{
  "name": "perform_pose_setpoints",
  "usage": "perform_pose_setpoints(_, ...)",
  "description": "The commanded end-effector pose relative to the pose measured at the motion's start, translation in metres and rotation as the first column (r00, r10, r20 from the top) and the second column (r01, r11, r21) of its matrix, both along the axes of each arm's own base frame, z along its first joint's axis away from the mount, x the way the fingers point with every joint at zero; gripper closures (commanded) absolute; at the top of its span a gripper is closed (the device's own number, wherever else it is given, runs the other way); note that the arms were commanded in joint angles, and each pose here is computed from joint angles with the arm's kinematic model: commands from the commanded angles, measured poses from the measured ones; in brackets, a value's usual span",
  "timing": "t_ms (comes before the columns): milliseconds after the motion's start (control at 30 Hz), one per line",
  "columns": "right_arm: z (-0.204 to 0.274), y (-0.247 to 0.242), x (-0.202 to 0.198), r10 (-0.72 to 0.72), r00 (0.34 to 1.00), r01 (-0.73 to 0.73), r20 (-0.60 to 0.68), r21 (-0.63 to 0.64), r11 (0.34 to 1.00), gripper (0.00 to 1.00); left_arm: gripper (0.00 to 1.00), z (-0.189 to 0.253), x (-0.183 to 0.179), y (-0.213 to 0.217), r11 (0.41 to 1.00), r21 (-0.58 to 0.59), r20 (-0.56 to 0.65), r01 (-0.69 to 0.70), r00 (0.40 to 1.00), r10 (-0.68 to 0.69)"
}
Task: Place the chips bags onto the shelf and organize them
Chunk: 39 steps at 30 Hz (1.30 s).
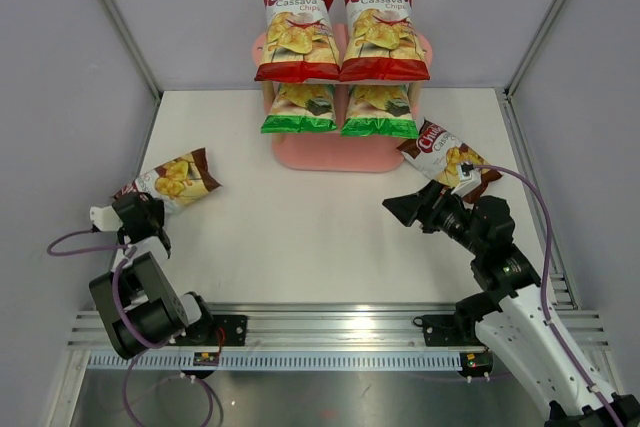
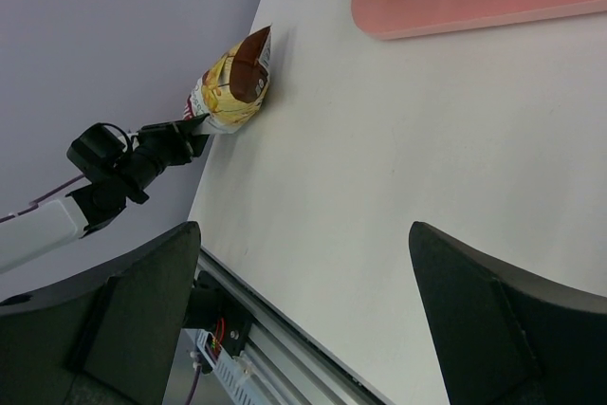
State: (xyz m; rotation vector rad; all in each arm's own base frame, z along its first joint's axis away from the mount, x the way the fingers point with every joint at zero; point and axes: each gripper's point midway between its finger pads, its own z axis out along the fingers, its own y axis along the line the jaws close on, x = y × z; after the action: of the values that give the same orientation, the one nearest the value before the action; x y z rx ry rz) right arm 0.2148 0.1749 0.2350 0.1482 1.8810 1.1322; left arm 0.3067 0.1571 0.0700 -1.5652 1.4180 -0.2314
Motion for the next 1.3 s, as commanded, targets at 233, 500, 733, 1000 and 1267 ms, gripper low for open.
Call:
perform_pose_setpoints(233,0.012,-0.006,0.005,-0.039,0.997,0.040,0.065,-0.012,0.999,0.01,0.94,0.022,0.019,-0.075,0.932,-0.001,0.109,0.364,0.926,-0.361)
perform_pose_setpoints(500,0.006,0.007,-0.003,0.054,0.998,-0.055,0.027,0.007,0.998,0.01,0.99,0.056,0.013,-0.140,0.831,0.070,0.215,0.552,0.805,-0.553)
perform_pose_setpoints(733,0.002,0.028,-0.002,0.163,0.987,-0.161,-0.011,0.087,0.983,0.01,1.00,0.060,-0.005,-0.173,0.772,0.065,0.253,0.632,0.738,-0.625)
perform_pose_setpoints(1000,0.003,0.060,-0.002,0.312,0.941,-0.253,-0.129,0.339,0.906,0.01,1.00,0.080,-0.025,-0.207,0.684,0.059,0.375,0.727,0.618,-0.690)
perform_pose_setpoints(1267,0.007,0.091,0.009,0.152,0.958,-0.032,-0.244,0.435,0.900,0.00,1.00,0.100,-0.046,-0.239,0.586,0.084,0.495,0.806,0.477,-0.727)
